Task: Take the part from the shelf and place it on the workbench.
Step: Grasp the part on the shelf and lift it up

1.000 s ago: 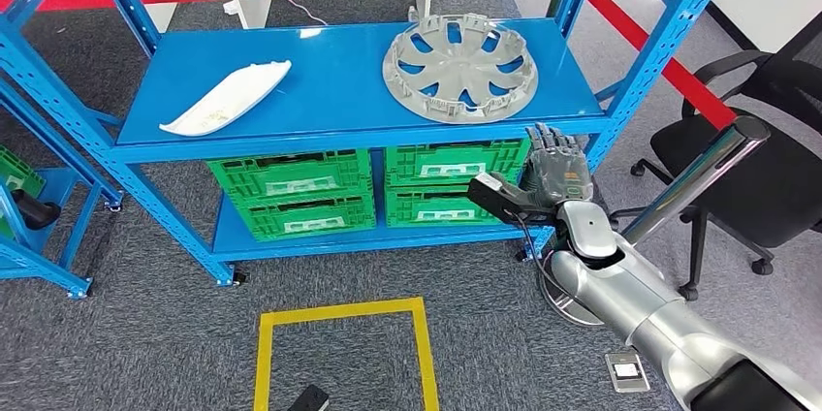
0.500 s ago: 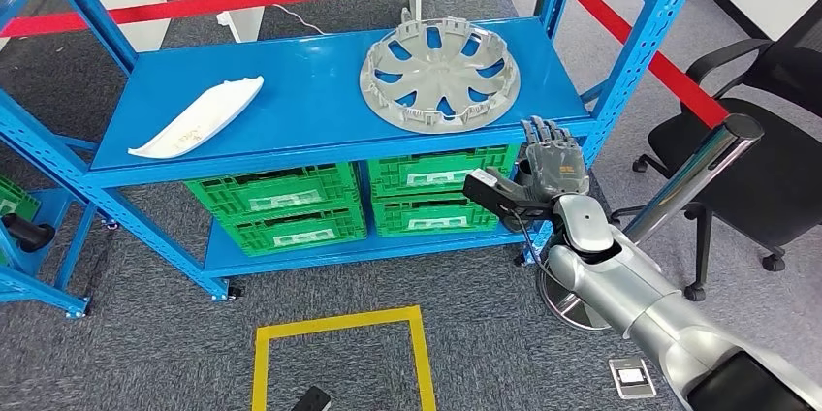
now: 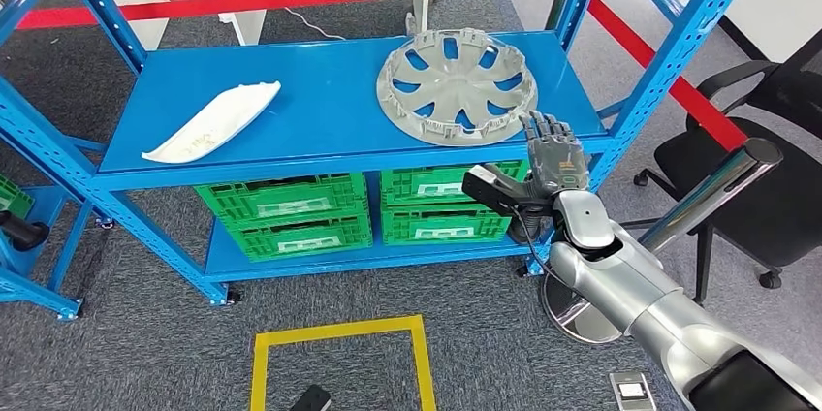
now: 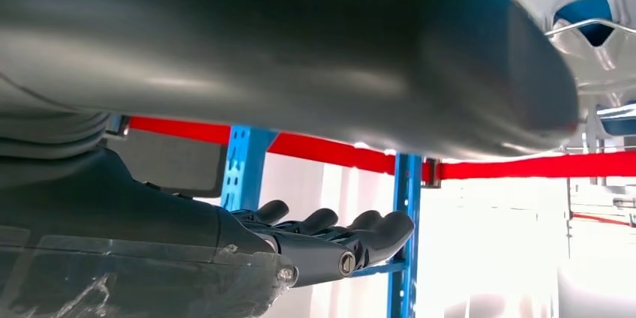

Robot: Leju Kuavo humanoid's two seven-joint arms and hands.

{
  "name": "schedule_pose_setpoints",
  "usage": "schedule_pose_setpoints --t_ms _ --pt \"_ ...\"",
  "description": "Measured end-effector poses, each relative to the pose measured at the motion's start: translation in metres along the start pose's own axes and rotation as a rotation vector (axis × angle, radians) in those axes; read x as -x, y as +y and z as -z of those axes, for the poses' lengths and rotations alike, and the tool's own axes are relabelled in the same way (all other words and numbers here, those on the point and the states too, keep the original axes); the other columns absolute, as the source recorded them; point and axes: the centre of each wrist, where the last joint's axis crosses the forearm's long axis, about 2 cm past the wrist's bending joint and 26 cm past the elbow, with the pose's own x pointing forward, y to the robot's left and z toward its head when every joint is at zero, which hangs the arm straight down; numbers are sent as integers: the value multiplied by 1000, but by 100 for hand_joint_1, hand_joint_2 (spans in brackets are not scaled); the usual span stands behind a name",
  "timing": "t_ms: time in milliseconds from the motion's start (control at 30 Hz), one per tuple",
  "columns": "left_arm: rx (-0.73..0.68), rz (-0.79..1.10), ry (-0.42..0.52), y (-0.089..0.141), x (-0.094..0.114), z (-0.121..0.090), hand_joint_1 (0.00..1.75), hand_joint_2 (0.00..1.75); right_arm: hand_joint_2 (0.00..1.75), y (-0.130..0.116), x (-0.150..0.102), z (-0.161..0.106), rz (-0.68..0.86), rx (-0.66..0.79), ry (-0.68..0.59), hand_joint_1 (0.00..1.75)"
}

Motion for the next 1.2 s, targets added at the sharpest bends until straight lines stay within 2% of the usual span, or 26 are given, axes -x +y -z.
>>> schedule_pose_setpoints --t_ms 400,1200 --pt "9 -1 -6 -1 -2 0 0 0 0 -11 -4 4 -6 27 -13 0" --pt "4 -5 -14 -1 -2 0 0 0 0 -6 -9 0 -7 19 -31 0"
